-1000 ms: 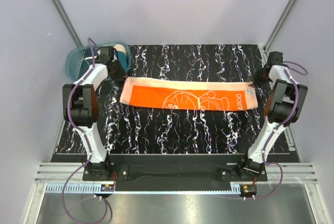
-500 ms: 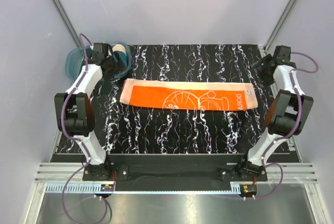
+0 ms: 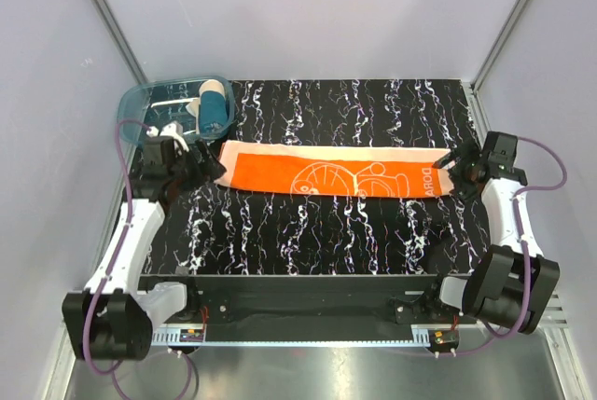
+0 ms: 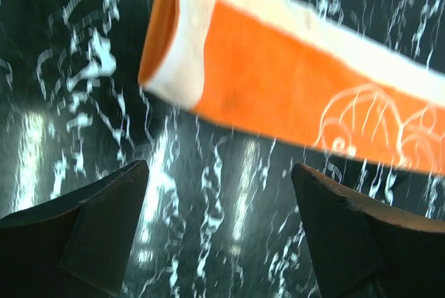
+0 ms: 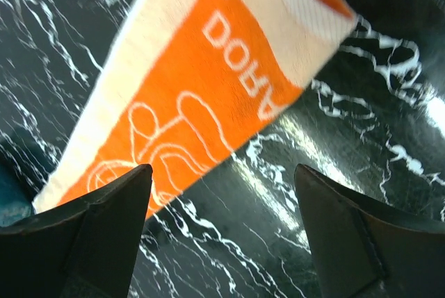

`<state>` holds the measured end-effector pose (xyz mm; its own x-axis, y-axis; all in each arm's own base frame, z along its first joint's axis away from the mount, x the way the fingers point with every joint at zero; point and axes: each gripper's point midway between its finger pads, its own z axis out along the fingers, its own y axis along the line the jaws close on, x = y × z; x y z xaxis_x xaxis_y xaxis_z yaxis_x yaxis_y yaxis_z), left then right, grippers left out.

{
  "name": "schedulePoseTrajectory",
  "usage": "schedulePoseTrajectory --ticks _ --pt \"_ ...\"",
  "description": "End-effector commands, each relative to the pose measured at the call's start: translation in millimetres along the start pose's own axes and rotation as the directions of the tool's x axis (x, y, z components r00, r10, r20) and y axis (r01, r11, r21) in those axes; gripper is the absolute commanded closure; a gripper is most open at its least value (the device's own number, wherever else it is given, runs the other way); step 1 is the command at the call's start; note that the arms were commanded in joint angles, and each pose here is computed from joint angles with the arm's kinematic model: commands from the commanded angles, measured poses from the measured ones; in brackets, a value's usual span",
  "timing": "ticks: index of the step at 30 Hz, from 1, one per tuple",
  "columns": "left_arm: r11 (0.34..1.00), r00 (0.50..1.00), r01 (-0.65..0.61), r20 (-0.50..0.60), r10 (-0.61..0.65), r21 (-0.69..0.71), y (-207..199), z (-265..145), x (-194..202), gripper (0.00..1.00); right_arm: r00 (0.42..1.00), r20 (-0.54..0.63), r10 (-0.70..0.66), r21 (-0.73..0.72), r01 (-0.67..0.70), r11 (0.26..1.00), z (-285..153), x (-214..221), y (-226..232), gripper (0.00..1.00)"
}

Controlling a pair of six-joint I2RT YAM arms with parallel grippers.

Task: Roll the towels
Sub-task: Fold the towel

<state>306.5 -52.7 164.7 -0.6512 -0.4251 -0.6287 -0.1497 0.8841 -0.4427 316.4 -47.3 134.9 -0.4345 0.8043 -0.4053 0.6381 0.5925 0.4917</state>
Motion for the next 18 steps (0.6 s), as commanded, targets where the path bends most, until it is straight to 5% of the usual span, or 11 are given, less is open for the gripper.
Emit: schedulePoseTrajectory --ticks 1,9,18 --pt "0.992 0.997 -0.075 0.024 0.073 0.106 -11.8 -17.8 12.0 0.06 0.998 -0.062 0.002 -0.054 -0.005 0.999 0.9 20.4 -1.5 0.09" --pt "0.984 0.984 -0.116 0.147 0.096 0.135 -14.3 -45.2 12.6 0.01 0.984 -0.136 0.118 -0.065 -0.128 0.990 22.0 46.9 -23.2 0.09" --pt "0.987 0.987 -0.111 0.133 0.096 0.115 -10.3 -46.6 16.0 0.01 0.977 -0.101 0.187 -0.028 -0.190 0.981 34.8 29.0 -52.8 0.11"
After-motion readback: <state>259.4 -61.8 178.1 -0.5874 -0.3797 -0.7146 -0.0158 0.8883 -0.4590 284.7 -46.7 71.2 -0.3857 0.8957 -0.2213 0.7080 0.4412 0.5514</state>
